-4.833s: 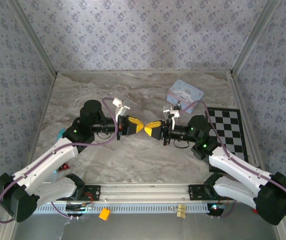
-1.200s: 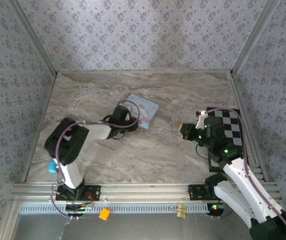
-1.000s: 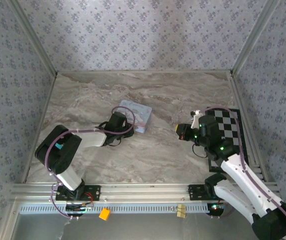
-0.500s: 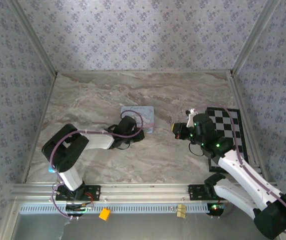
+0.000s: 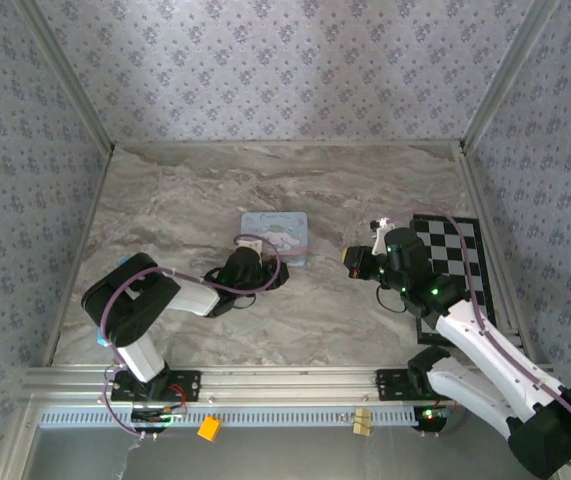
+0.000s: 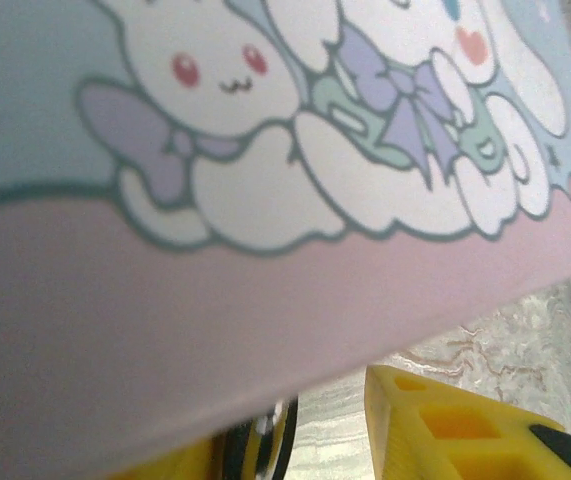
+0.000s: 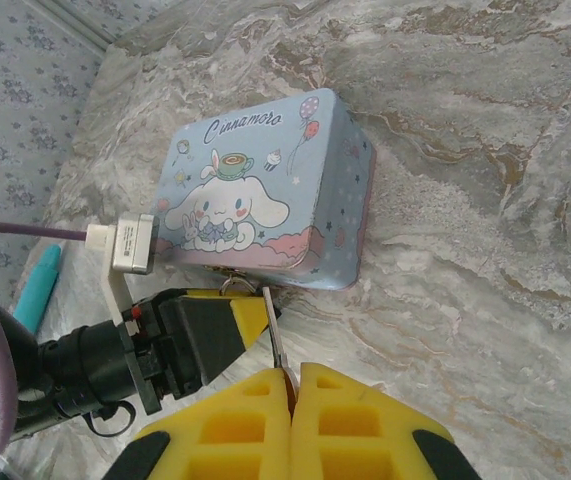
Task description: Unlock the padlock with the key
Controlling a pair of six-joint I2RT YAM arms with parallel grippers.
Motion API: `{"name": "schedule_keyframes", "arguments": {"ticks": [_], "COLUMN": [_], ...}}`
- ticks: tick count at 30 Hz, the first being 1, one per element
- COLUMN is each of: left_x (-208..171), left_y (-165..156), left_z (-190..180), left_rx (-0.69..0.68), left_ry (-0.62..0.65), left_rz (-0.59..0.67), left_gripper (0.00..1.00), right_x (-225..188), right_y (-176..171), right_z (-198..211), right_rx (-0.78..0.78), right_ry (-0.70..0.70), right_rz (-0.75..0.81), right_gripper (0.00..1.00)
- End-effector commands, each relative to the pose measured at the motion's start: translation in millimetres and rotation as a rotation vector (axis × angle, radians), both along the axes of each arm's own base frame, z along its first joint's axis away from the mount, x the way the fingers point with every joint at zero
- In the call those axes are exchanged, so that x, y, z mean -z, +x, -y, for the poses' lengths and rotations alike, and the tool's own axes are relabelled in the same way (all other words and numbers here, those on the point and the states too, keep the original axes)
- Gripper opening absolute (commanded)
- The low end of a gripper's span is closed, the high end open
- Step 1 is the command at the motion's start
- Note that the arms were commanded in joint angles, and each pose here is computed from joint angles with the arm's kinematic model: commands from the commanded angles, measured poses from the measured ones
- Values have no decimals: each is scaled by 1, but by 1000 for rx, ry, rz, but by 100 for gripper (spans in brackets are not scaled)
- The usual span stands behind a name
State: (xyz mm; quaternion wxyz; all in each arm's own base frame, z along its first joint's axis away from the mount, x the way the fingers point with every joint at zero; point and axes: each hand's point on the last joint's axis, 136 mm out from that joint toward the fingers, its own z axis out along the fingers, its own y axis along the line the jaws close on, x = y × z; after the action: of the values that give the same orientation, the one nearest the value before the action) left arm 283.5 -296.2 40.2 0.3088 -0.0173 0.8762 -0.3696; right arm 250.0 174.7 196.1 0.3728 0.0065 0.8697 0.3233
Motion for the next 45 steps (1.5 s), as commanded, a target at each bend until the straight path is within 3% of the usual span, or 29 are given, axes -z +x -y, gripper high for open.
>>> {"name": "schedule_keyframes", "arguments": {"ticks": [1,15,21,28,45], "left_x": [5,14,16,17,-7], "left_y": [8,6,6,5,-1], "left_z": [-10,-24,-17,-5,-5], "left_rx": [-28,-77,-53,-11,0], "left_ry": [3,-21,-25,-40,-55], "left_rz": [78,97,95,85,120], "left_gripper": [42,28,34,32,14], "right_x": [-11,-8,-2,-3,12], "right_y": [1,-1,-4,-4,-10], "right_z": [-1,-7,-6,-7,-11], "right_rx": [14,-2,1,1,-8], "right_ry": [23,23,18,17,21], "right_rz": [19,11,1,4,-41], "right_gripper": [0,0,0,0,0]}}
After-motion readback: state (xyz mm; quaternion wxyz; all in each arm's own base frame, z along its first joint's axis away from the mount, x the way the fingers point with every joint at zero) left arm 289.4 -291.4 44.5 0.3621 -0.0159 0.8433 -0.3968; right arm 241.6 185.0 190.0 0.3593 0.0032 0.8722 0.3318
